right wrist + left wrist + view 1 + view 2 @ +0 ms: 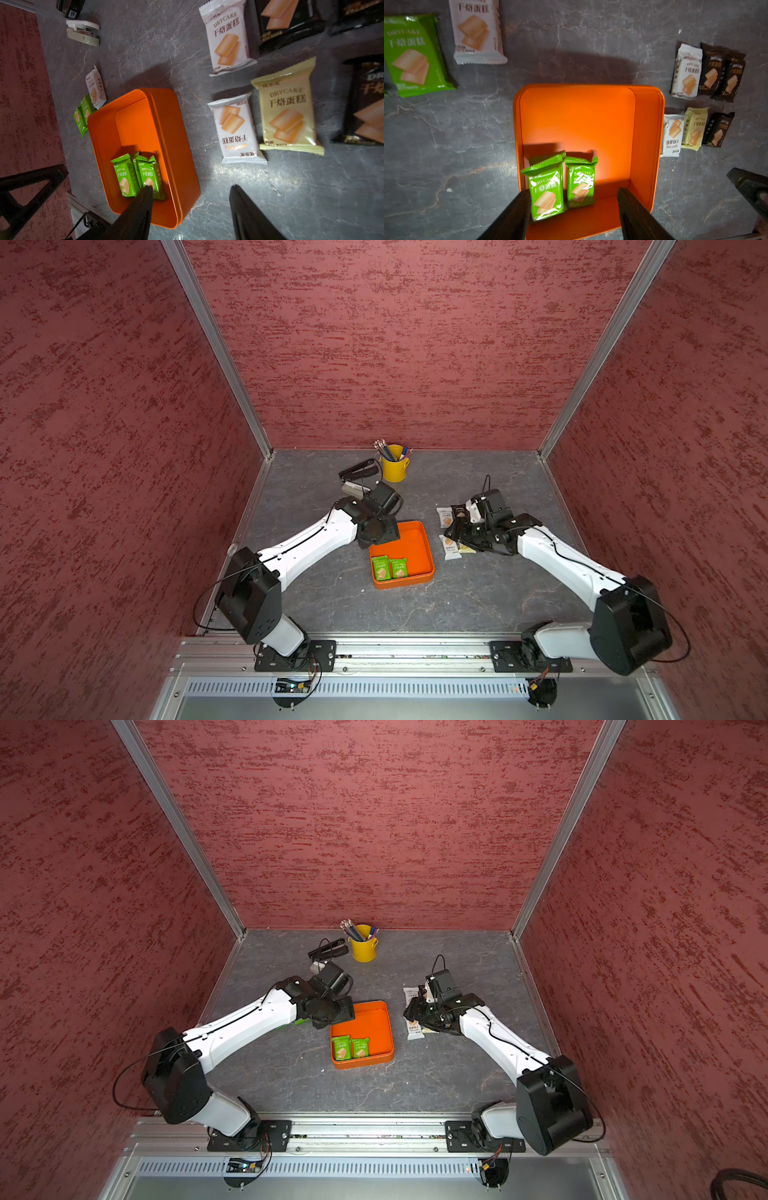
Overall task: Take the cookies out of the storage box
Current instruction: Place the cookie at the center of the board, then pick up the cookie from the storage box.
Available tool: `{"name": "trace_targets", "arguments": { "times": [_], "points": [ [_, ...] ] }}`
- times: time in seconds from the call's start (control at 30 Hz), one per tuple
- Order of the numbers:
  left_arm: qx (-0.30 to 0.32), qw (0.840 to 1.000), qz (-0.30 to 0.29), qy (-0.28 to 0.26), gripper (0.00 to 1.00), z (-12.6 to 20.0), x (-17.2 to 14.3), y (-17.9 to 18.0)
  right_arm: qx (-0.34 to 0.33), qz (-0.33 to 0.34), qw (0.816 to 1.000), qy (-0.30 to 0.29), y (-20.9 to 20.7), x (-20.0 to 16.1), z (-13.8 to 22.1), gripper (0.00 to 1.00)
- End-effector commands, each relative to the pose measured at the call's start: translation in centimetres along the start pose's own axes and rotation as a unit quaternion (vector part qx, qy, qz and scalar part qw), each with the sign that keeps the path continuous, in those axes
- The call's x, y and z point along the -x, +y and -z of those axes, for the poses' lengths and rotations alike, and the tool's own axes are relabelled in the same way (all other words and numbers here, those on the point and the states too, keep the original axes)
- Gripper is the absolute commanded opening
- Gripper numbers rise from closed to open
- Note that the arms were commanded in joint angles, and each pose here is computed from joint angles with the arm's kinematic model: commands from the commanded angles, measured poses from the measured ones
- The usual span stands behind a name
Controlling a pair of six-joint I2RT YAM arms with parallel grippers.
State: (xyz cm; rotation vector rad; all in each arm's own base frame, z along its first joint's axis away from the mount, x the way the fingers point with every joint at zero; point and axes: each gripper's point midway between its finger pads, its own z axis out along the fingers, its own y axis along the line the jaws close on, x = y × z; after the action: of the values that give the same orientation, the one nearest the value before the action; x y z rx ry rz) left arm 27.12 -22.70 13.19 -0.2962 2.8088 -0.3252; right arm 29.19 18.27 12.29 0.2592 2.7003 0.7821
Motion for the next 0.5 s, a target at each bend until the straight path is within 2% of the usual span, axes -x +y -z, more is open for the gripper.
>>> {"name": "trace_targets", "arguments": {
  "times": [0.0,0.23,0.47],
  "points": [
    [0.036,0.999,0.028,-0.008,0.70,0.1,-1.7,0.7,0.014,0.021,1.000,0.012,0.2,-0.6,0.2,0.64],
    [0.099,0.995,0.010,0.027,0.70,-2.4,-5.9,0.7,0.013,0.029,0.999,0.015,-0.3,-1.4,1.0,0.64],
    [0.186,0.982,0.019,0.039,0.73,-4.3,-7.4,2.6,0.010,0.030,0.999,0.009,-1.2,-1.8,2.0,0.64]
  ]
}}
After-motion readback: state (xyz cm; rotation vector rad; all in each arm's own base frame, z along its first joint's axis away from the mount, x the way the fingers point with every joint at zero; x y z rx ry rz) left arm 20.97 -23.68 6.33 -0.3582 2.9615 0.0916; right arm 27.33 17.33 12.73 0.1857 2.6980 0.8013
